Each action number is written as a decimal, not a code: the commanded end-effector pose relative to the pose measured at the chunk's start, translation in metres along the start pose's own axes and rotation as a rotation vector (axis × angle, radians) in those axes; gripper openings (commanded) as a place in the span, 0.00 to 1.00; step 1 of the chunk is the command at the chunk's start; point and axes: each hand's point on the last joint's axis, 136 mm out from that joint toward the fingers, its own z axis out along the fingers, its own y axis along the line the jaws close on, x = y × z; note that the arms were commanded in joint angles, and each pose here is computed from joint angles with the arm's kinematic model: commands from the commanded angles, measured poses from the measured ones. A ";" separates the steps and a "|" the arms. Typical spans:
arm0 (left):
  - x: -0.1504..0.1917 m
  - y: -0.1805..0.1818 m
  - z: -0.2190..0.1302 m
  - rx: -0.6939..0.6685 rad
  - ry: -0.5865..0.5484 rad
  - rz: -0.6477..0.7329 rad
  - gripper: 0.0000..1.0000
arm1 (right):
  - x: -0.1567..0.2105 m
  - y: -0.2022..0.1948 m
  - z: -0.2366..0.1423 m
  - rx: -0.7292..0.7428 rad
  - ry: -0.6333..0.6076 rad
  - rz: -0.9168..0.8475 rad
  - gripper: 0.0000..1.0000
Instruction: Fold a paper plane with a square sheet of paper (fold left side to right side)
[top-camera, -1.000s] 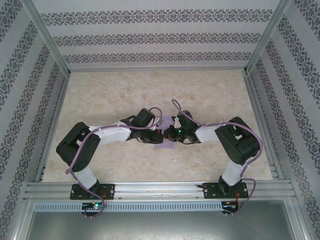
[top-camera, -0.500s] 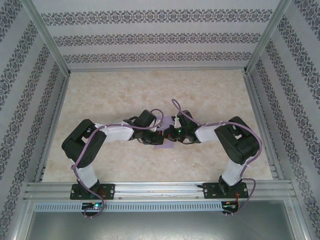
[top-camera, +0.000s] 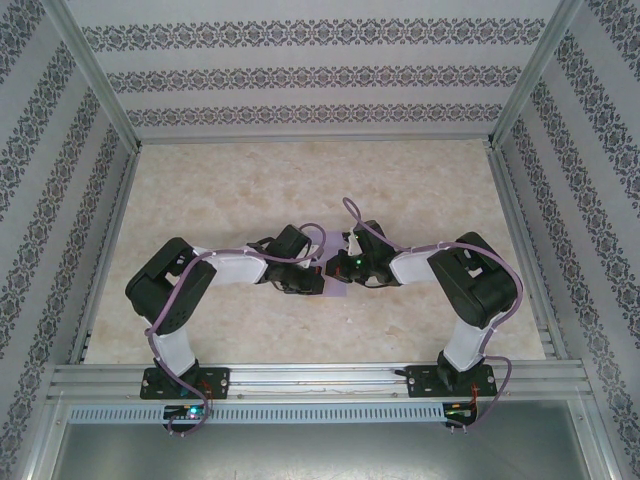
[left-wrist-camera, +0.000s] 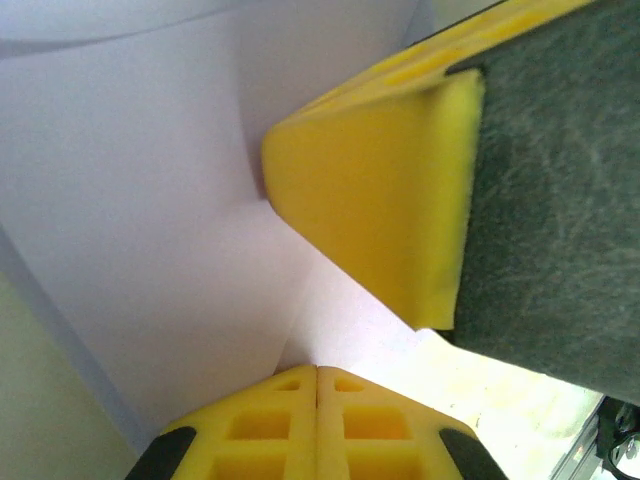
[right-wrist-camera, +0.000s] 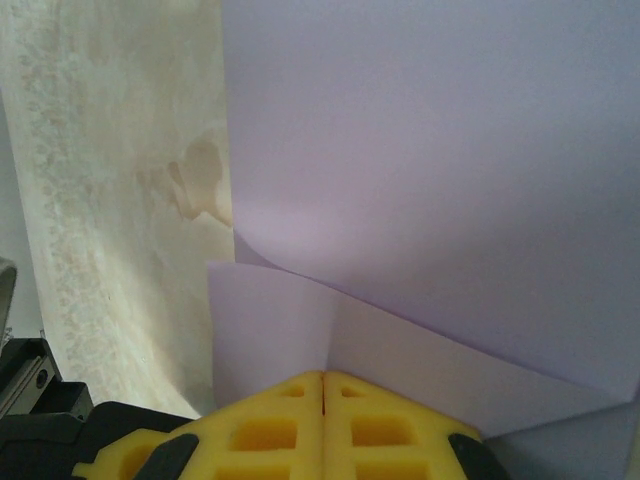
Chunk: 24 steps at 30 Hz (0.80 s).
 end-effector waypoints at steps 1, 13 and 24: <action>0.010 0.009 0.000 -0.030 0.011 -0.008 0.00 | 0.028 -0.058 0.007 0.182 0.072 0.105 0.00; 0.013 0.020 -0.008 -0.060 -0.009 -0.031 0.00 | 0.029 -0.060 0.007 0.188 0.079 0.107 0.00; 0.023 0.035 -0.014 -0.036 -0.026 -0.104 0.00 | 0.031 -0.068 0.003 0.204 0.085 0.118 0.00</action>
